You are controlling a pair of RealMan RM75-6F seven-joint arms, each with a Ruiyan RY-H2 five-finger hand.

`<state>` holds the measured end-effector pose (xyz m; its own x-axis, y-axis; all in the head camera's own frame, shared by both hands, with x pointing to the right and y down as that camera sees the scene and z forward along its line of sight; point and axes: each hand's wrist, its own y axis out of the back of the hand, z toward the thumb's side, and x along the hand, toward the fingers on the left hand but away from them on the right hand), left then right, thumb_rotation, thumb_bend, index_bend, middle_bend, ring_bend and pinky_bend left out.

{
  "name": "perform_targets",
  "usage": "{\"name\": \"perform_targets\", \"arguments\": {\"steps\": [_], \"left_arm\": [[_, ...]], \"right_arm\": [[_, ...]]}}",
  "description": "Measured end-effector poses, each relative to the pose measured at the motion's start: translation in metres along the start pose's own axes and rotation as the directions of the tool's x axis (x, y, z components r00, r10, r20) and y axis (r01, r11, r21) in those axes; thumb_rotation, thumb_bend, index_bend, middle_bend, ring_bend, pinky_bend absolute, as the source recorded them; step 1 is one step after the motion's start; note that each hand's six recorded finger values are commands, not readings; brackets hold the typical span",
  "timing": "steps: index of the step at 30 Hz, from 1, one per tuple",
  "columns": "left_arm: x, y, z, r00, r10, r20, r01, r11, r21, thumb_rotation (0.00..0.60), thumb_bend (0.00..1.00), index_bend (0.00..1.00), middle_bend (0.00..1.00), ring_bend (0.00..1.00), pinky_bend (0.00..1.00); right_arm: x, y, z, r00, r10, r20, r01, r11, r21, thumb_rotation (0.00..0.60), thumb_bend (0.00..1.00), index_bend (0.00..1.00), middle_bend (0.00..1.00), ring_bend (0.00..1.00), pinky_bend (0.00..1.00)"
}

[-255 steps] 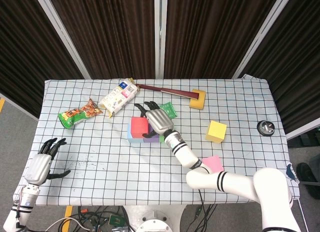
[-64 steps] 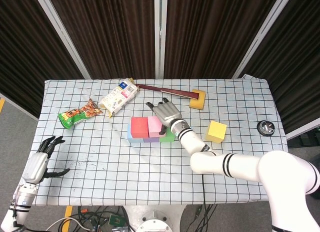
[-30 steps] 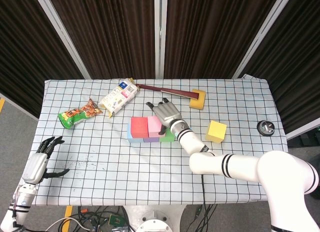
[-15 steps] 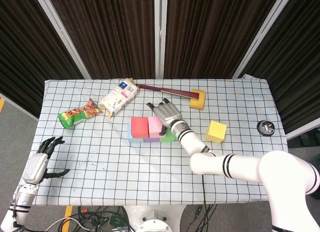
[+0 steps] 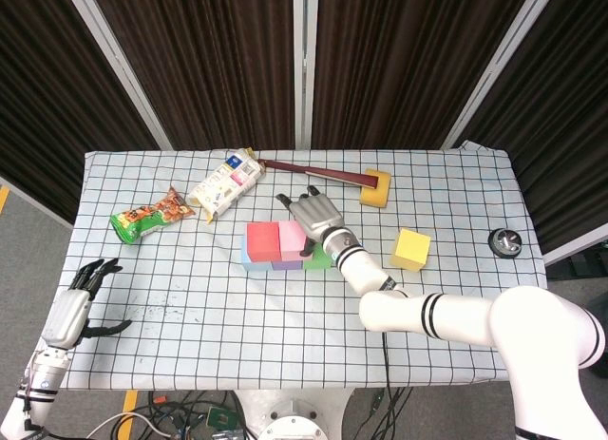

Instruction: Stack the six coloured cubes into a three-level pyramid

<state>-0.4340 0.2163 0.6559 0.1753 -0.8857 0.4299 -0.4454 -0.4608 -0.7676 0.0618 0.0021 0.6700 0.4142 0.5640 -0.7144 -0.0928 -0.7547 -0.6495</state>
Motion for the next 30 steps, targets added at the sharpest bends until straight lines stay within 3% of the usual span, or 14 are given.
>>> {"name": "perform_targets", "arguments": {"steps": [16, 24, 30], "left_arm": [[0.0003, -0.0002, 0.0000, 1.000, -0.001, 0.000, 0.001, 1.000, 0.000, 0.600, 0.00, 0.08, 0.17, 0.04, 0.07], [0.0007, -0.0002, -0.0002, 1.000, 0.001, -0.002, -0.001, 1.000, -0.003, 0.600, 0.00, 0.08, 0.17, 0.04, 0.07], [0.0012, 0.0006, -0.0004, 1.000, 0.002, -0.003, -0.002, 1.000, -0.009, 0.600, 0.00, 0.08, 0.17, 0.04, 0.07]], "right_arm": [[-0.0016, -0.0026, -0.0016, 1.000, 0.004, 0.006, -0.004, 1.000, -0.008, 0.600, 0.12, 0.00, 0.62, 0.16, 0.00], [-0.0009, -0.0039, -0.0018, 1.000, 0.019, -0.004, -0.019, 1.000, -0.017, 0.600, 0.00, 0.00, 0.48, 0.15, 0.00], [-0.0009, -0.0039, -0.0027, 1.000, 0.022, -0.010, -0.022, 1.000, -0.023, 0.600, 0.00, 0.00, 0.36, 0.07, 0.00]]}}
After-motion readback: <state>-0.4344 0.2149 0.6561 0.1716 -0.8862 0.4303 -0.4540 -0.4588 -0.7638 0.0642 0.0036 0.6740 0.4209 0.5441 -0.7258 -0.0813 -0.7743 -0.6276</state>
